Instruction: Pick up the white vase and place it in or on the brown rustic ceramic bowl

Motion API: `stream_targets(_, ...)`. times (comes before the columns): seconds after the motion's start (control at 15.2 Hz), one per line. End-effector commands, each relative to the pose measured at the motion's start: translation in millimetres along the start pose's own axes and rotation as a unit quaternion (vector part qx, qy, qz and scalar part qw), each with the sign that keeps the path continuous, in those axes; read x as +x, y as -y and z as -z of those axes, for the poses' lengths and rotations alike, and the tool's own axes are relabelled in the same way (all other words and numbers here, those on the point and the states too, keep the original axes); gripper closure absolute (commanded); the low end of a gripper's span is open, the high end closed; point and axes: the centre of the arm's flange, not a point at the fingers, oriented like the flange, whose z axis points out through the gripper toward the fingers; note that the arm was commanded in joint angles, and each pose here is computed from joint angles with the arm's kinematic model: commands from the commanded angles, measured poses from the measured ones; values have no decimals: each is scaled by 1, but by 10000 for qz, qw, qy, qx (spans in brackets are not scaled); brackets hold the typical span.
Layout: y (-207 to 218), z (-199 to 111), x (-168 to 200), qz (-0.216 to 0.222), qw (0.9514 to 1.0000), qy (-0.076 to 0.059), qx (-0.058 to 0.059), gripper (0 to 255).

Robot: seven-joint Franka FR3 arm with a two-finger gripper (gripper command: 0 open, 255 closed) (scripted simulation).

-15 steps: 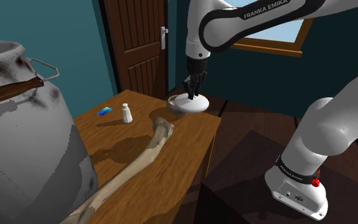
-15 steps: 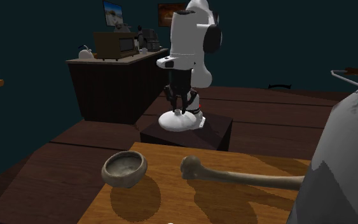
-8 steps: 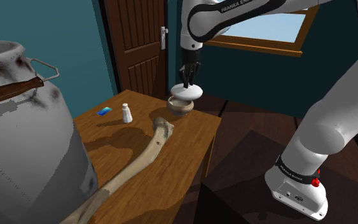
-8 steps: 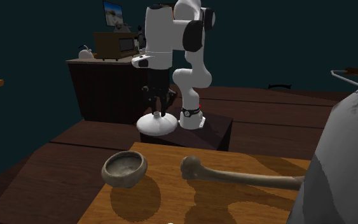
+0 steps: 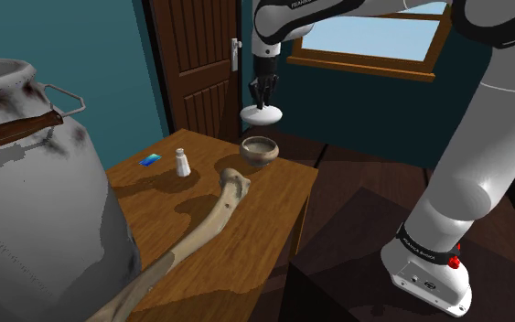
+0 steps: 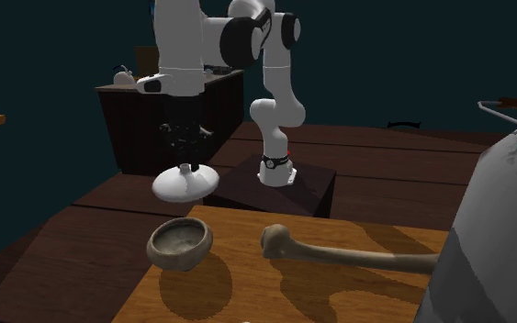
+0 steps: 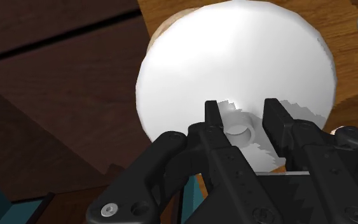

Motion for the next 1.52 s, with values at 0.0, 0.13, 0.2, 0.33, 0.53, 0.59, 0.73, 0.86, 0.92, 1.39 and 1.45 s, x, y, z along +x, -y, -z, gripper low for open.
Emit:
stream_targets(0.0, -17, 2, 20, 2, 10000, -3, -2, 255)
stream_targets(0.13, -17, -9, 20, 2, 10000, -3, -2, 255)
stream_targets(0.2, -16, -14, 19, 2, 10000, -3, -2, 255)
stream_targets(0.33, -16, -24, 19, 2, 10000, -3, -2, 255)
stream_targets(0.53, -15, -40, 19, 2, 10000, -3, -2, 255)
stream_targets(0.59, -15, -46, 18, 2, 10000, -3, -2, 255)
stream_targets(0.73, -15, -56, 18, 2, 10000, -3, -2, 255)
stream_targets(0.86, -14, -67, 18, 2, 10000, -3, -2, 255)
stream_targets(0.92, -14, -72, 17, 2, 10000, -3, -2, 255)
stream_targets(1.39, -12, -108, 16, 2, 10000, -3, -2, 255)
stream_targets(1.45, -12, -108, 16, 2, 10000, -3, -2, 255)
